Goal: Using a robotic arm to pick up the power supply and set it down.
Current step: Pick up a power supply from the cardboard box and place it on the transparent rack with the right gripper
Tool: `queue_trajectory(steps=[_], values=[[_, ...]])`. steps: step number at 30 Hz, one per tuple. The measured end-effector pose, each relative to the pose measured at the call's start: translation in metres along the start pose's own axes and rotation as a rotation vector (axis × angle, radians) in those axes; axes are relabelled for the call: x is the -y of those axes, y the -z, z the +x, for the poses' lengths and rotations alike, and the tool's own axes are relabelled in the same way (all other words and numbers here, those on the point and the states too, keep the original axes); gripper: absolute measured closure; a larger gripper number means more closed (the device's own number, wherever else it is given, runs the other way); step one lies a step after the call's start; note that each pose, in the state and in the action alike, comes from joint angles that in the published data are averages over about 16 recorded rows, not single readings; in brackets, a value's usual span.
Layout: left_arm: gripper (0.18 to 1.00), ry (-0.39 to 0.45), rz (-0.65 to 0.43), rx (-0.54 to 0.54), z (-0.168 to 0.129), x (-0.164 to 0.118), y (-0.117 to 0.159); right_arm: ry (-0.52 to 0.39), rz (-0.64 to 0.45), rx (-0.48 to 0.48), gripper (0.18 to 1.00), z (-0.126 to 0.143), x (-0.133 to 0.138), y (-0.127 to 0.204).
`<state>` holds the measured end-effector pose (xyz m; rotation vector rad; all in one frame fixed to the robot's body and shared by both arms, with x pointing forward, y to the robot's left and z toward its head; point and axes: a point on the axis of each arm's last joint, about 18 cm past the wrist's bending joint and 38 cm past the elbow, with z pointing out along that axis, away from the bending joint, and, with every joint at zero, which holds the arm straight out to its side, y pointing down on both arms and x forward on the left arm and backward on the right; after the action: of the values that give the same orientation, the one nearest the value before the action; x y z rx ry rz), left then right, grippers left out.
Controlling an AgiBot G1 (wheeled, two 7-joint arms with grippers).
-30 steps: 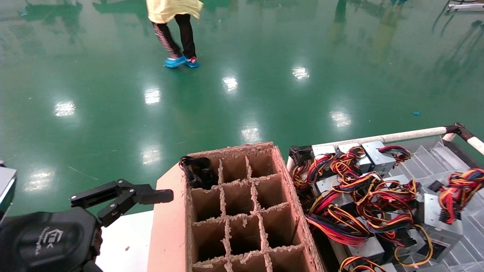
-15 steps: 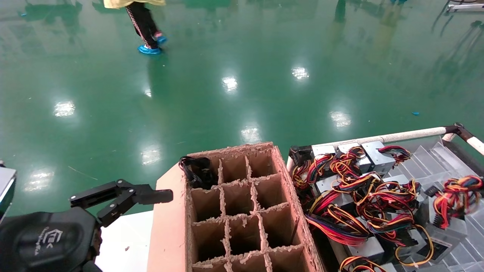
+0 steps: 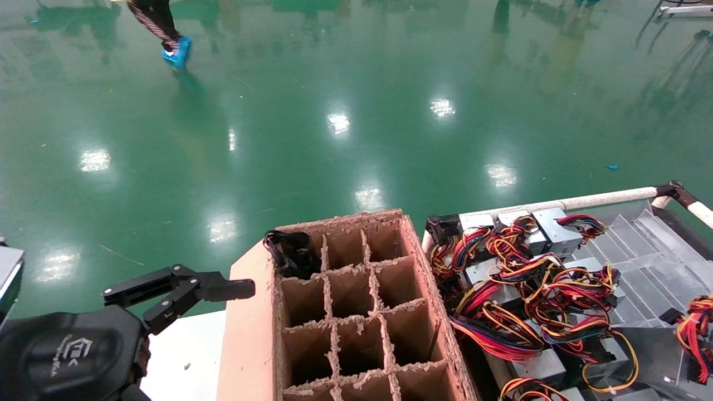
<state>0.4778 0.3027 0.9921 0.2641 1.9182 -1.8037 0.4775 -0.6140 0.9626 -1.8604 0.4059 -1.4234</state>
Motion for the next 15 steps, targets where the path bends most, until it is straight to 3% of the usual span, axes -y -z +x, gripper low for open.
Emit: queue_trajectory(steps=[15], values=[[0.184, 0.0, 0.0, 0.0, 0.0, 0.0, 0.0, -0.024, -0.028, -0.051, 0.984, 0.0082, -0.0075, 0.0009]])
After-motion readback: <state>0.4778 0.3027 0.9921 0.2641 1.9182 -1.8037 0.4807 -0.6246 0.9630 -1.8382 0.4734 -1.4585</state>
